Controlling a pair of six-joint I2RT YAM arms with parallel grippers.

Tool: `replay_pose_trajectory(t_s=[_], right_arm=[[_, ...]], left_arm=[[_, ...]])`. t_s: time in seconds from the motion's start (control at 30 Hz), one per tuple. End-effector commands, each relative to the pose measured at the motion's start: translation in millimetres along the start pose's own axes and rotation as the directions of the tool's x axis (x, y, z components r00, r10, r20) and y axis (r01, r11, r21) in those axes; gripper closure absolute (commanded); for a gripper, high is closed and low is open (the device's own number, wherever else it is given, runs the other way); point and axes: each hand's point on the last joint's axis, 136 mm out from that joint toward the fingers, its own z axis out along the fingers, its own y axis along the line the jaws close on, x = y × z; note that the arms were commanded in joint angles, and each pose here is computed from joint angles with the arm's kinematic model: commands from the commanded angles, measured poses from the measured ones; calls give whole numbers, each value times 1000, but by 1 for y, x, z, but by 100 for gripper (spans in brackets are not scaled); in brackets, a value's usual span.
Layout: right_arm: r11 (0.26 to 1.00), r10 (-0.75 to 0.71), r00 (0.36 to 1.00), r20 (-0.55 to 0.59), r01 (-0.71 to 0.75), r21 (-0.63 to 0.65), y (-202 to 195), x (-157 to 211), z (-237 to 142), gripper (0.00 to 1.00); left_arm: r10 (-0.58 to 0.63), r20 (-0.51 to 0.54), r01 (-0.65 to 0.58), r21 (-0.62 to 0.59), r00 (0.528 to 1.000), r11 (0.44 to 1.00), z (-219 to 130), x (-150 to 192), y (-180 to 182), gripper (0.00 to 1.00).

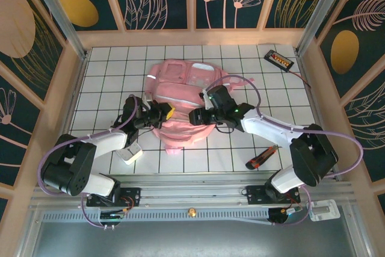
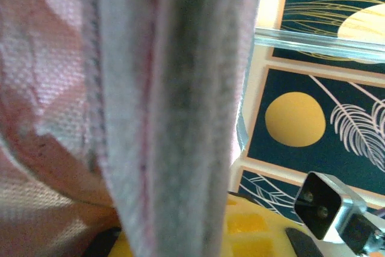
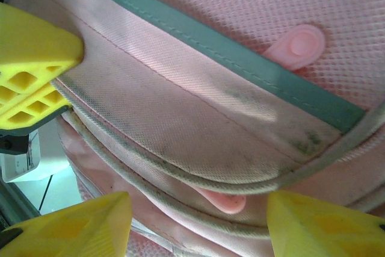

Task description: Pack books, pencil case, and school supplies into a backpack

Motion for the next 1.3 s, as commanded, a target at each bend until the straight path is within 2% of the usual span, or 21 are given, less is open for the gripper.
replay_pose_trajectory(t_s=[0.0, 0.23, 0.33, 0.47, 0.6, 0.77, 1.0, 1.27], right_arm=[[997, -43, 999, 11, 44, -57, 6, 0, 6, 39], [996, -46, 999, 14, 47, -79, 6, 1, 14, 44], [996, -40, 999, 18, 41, -82, 6, 1, 17, 53], [997, -38, 999, 25, 40, -59, 2, 1, 16, 71], [999, -40, 998, 39, 41, -31, -2, 0, 11, 85], [999, -43, 997, 63, 43, -1, -6, -3, 4, 99], [997, -44, 996, 76, 40, 63, -17, -1, -12, 100], [927, 7, 998, 60, -29, 373, -69, 11, -51, 100]], left_arm=[[12, -27, -6, 200, 1000, 980, -12, 7, -57, 100], [1, -33, 6, 210, 999, 978, -15, 8, -62, 100], [1, -34, 6, 206, 999, 979, -16, 9, -62, 100], [1, -35, 6, 205, 999, 979, -16, 10, -62, 100], [3, -39, 5, 206, 999, 979, -16, 10, -63, 100], [17, -43, -8, 196, 999, 981, -15, 11, -63, 100], [71, -21, -68, 128, 997, 990, -16, 9, -52, 100], [137, 53, -140, 59, 989, 988, -26, -8, -48, 100]])
